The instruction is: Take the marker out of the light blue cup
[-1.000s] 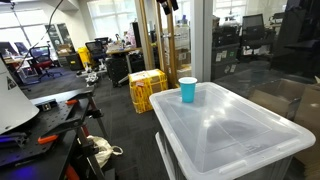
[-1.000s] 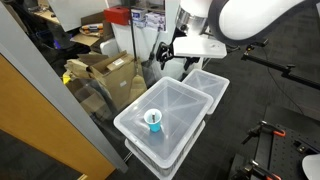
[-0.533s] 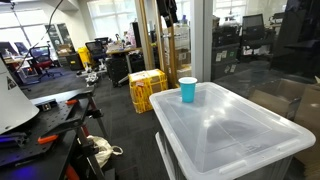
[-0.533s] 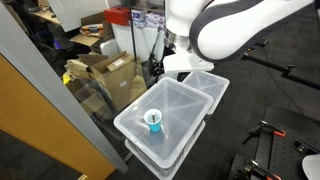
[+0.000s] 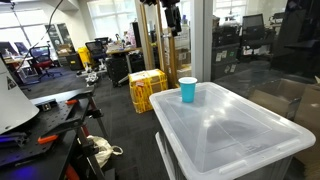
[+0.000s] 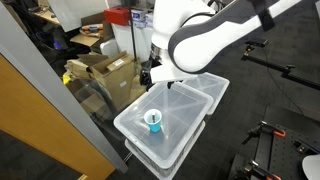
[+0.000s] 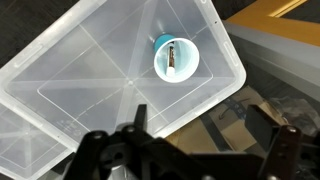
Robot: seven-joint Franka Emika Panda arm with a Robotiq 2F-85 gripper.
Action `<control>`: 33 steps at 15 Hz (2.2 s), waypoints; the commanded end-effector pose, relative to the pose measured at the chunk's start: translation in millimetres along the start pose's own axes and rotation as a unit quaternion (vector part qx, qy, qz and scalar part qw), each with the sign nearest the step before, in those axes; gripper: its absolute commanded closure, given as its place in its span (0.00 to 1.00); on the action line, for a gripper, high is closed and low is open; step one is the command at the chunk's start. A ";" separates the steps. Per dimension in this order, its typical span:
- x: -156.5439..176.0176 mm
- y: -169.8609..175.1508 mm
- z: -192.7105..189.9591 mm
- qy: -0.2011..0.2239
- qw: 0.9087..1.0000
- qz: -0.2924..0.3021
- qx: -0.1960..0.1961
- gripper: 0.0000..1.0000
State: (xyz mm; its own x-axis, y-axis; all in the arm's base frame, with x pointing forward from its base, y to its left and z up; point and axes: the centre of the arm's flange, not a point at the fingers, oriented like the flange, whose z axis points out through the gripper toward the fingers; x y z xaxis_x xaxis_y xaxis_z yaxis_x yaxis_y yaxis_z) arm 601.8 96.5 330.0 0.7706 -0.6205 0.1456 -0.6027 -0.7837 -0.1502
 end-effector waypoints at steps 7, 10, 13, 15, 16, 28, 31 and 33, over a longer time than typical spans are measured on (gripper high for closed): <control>29.8 -25.2 54.6 -0.026 1.000 -0.008 0.000 0.00; 33.7 -28.2 69.9 -0.036 0.999 -0.008 0.002 0.00; 24.7 -19.9 73.9 -0.035 0.999 -0.006 0.000 0.00; 25.2 -19.6 79.4 -0.039 0.999 -0.010 0.000 0.00; 25.5 -19.8 79.8 -0.040 0.999 -0.010 0.000 0.00; 39.9 -16.6 138.3 -0.043 0.998 0.010 -0.041 0.00; 36.9 -21.3 151.9 -0.048 0.998 0.010 -0.042 0.00; 37.1 -24.1 158.2 -0.050 0.998 0.009 -0.043 0.06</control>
State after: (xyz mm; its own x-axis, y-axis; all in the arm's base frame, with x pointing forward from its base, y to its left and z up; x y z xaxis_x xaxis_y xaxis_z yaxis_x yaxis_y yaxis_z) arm 664.0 90.7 189.0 0.7914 -0.6092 0.0517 -0.6057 -0.7927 -0.0684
